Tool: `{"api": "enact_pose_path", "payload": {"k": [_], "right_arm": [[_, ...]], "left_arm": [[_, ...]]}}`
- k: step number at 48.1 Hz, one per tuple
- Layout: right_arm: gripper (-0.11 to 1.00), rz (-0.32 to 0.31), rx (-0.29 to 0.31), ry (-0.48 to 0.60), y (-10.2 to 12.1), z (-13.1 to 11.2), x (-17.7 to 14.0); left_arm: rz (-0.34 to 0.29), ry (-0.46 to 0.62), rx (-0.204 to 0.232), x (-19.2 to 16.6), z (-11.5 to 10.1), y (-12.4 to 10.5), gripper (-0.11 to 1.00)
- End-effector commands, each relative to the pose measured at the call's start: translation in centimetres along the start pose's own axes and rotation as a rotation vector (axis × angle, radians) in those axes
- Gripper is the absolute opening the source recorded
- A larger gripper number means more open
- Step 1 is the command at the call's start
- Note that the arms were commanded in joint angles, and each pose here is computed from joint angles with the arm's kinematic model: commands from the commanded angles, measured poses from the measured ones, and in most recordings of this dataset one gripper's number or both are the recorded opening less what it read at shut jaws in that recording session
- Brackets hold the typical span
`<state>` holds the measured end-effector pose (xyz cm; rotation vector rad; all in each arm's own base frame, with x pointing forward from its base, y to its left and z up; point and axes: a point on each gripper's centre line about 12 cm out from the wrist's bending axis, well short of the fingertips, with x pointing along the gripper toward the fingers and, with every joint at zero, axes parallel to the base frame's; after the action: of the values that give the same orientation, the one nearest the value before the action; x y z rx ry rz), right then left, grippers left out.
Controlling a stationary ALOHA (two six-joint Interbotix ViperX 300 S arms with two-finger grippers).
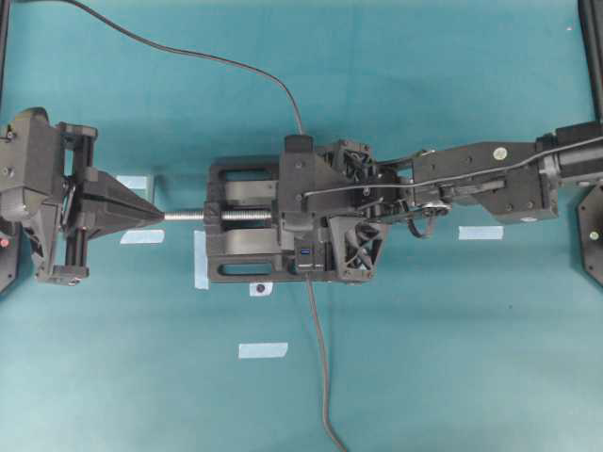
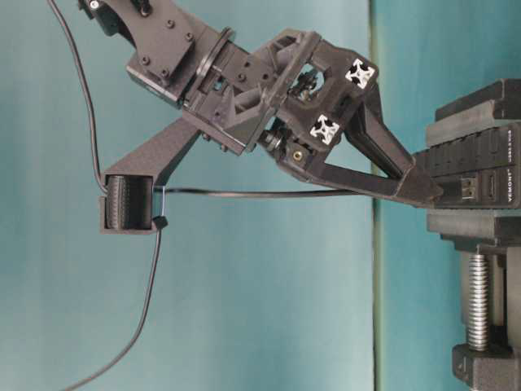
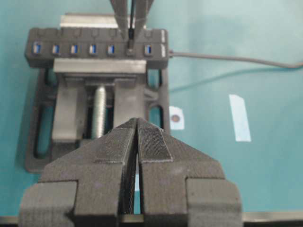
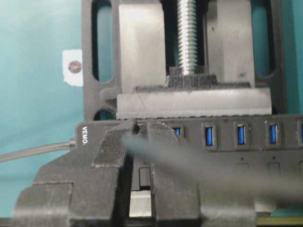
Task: Insert the USB into the second port from the front of the fixed hub.
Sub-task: 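Push the USB plug into the second port with the right gripper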
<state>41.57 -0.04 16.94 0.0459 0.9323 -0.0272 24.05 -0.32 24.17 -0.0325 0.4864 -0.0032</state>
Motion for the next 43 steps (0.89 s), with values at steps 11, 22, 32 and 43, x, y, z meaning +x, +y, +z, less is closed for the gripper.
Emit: {"api": "enact_pose_path", "payload": {"k": [11, 22, 32, 43], "right_arm": [[0.07, 0.009, 0.008, -0.038, 0.4, 0.3, -0.3], [0.07, 0.007, 0.009, -0.018, 0.4, -0.3, 0.1], [0.07, 0.006, 0.008, 0.006, 0.3, -1.1, 0.7], [0.07, 0.005, 0.008, 0.026, 0.3, -1.5, 1.2]], "left_arm": [[0.001, -0.022, -0.001, -0.1, 0.6, 0.0, 0.0], [0.0, -0.026, -0.002, -0.1, 0.6, 0.0, 0.0], [0.0, -0.028, -0.002, 0.0, 0.6, 0.0, 0.0], [0.0, -0.028, -0.002, 0.0, 0.6, 0.0, 0.0]]}}
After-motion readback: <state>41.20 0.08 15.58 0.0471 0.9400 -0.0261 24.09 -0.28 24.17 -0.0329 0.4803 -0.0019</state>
